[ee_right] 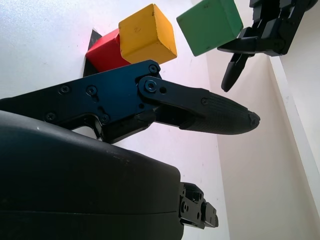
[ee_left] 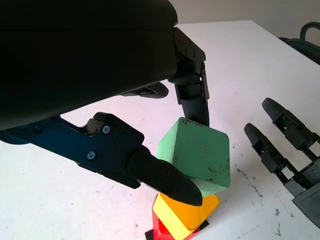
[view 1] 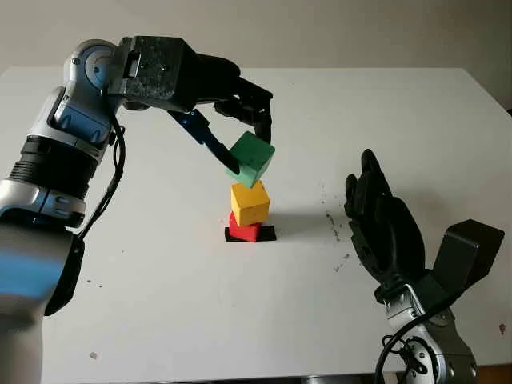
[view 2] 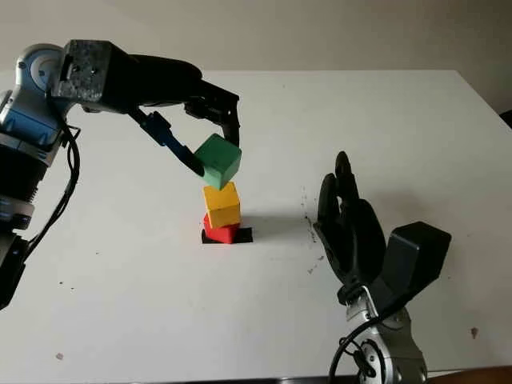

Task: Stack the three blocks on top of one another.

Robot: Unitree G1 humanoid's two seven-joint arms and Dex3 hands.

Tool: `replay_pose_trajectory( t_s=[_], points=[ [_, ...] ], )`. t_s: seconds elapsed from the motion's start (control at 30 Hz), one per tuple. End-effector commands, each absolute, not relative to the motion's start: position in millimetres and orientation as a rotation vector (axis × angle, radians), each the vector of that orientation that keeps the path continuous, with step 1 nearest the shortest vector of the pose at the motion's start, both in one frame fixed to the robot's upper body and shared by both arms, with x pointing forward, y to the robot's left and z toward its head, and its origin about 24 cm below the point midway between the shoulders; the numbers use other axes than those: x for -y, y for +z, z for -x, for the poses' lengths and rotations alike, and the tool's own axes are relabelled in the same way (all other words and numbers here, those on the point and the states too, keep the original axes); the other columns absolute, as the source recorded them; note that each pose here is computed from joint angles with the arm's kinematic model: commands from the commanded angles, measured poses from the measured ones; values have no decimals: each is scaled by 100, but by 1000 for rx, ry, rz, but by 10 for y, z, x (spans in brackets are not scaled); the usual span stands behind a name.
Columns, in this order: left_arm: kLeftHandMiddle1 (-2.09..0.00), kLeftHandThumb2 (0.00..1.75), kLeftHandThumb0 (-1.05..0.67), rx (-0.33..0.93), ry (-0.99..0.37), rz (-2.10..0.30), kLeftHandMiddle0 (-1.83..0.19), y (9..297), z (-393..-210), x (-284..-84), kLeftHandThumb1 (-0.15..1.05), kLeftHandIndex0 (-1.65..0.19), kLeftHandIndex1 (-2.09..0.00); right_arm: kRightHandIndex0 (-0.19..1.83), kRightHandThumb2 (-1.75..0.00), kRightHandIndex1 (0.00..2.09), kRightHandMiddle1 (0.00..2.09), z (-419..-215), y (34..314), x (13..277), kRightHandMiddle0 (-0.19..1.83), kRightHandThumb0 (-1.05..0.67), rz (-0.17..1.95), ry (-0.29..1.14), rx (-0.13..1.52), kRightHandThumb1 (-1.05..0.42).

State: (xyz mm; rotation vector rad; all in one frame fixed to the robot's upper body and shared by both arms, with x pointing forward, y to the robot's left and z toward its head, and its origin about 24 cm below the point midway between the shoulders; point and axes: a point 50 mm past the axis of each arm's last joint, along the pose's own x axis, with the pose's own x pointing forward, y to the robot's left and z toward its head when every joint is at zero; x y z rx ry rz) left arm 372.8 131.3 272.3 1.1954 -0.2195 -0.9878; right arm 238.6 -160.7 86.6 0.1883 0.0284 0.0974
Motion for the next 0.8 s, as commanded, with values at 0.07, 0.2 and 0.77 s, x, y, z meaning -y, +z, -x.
replay_pose_trajectory(
  t_s=[0.07,0.2,0.77],
  points=[
    [-3,6,-43,222,-992,-1183,-27,2731,-3714,-1347,103,-27,-159,-19,-66,0,0,-2390,884,1603,-19,-75,-185,94,-17,-105],
    [-4,5,-45,188,-1005,-1158,-26,2691,-3733,-1353,102,-30,-159,-19,-66,0,0,-2385,888,1611,-19,-75,-183,97,-19,-105],
    [-7,5,-49,165,-1052,-1025,-30,2591,-3758,-1340,101,-36,-158,-19,-66,0,0,-2365,880,1605,-19,-75,-177,100,-25,-105]
  ],
)
